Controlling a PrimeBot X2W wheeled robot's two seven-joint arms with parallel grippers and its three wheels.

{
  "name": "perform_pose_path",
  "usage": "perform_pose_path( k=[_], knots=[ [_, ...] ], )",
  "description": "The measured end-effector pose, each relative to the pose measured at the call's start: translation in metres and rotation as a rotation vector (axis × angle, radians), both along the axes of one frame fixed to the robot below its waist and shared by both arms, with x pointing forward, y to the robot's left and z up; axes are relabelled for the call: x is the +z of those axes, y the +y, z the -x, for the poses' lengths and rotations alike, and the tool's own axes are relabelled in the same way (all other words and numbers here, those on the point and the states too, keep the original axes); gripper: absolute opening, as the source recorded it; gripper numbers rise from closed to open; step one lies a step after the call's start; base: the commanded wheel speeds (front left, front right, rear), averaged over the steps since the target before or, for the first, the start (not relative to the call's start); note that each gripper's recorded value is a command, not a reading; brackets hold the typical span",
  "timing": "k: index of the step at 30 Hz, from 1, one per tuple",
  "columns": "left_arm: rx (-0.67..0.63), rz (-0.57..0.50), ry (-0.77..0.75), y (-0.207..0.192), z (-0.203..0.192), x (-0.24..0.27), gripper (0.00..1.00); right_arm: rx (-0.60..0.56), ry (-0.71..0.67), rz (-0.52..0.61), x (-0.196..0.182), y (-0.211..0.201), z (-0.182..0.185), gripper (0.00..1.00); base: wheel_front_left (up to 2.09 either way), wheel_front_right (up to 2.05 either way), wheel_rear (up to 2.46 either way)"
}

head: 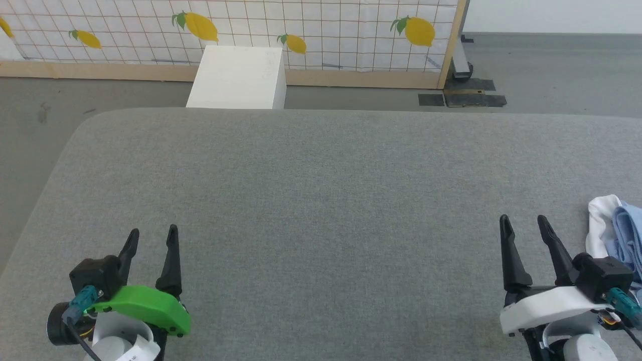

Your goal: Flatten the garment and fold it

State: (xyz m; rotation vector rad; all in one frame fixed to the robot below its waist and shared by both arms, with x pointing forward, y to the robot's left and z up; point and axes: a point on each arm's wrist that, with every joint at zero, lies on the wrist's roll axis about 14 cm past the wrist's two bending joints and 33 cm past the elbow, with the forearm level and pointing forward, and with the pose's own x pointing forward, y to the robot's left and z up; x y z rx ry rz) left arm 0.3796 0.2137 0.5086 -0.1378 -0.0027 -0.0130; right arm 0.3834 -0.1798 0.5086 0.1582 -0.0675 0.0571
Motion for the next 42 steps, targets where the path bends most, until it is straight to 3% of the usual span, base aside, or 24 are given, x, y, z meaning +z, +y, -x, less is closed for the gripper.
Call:
perform_pose_path(
  k=[1, 2, 42],
  knots=[
    [0.0, 0.0, 0.001, 0.0, 0.0, 0.0, 1.0, 0.0, 0.0, 0.0, 0.0, 0.0, 0.0, 1.0, 0.0, 0.0, 0.0],
    [-0.001, 0.0, 0.002, 0.0, 0.0, -0.001, 0.0, 0.0, 0.0, 0.0, 0.0, 0.0, 0.0, 0.0, 0.0, 0.0, 0.0],
    [-0.019, -0.04, -0.029, -0.017, -0.003, 0.013, 0.0, 0.026, 0.01, 0.056, 0.008, 0.006, 0.001, 0.0, 0.0, 0.0, 0.0]
  ],
)
